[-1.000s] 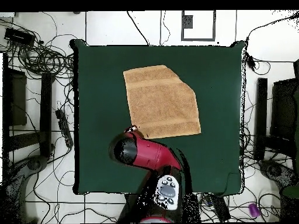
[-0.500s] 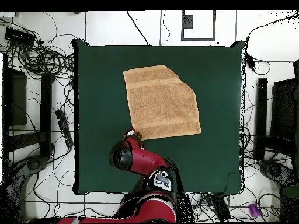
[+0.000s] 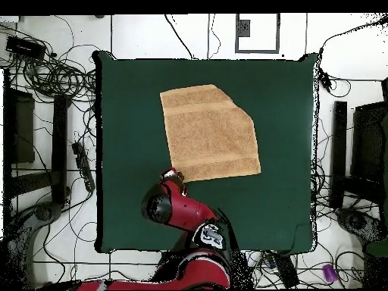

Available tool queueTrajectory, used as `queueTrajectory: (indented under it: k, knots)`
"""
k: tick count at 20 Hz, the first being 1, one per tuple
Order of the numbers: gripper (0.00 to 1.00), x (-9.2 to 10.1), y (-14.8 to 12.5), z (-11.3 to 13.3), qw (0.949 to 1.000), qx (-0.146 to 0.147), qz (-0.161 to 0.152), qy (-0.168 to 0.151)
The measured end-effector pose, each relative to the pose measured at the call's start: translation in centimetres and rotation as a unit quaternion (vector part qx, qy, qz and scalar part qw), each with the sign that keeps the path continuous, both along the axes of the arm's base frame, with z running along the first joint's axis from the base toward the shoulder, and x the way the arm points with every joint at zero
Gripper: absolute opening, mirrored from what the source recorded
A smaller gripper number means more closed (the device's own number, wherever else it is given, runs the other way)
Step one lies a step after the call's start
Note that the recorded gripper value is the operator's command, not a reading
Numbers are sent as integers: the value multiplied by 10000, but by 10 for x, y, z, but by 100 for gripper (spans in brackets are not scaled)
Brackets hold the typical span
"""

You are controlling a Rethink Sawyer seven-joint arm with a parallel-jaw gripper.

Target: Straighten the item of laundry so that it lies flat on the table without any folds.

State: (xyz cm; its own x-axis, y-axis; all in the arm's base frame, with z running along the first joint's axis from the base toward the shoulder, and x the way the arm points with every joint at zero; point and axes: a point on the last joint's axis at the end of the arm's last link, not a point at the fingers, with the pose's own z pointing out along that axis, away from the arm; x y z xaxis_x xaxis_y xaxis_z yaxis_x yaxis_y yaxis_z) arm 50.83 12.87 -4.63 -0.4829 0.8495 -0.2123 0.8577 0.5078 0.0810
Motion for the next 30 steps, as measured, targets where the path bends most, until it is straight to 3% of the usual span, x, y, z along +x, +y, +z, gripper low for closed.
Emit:
queueTrajectory:
  k: [9, 13, 17, 20, 23, 28, 30]
  knots:
    - [0, -5, -3, 0, 9993, 179, -220, -234]
    - [0, -6, -2, -1, 9974, 212, -587, -358]
    - [0, -5, 2, 0, 9915, 214, -1207, -432]
    - [0, -3, 8, 1, 9814, 222, -1852, -458]
    - [0, -2, 17, 2, 9734, 257, -2227, -482]
    - [0, -1, 41, 2, 9644, 385, -2568, -509]
    - [0, 0, 46, 2, 9629, 429, -2615, -506]
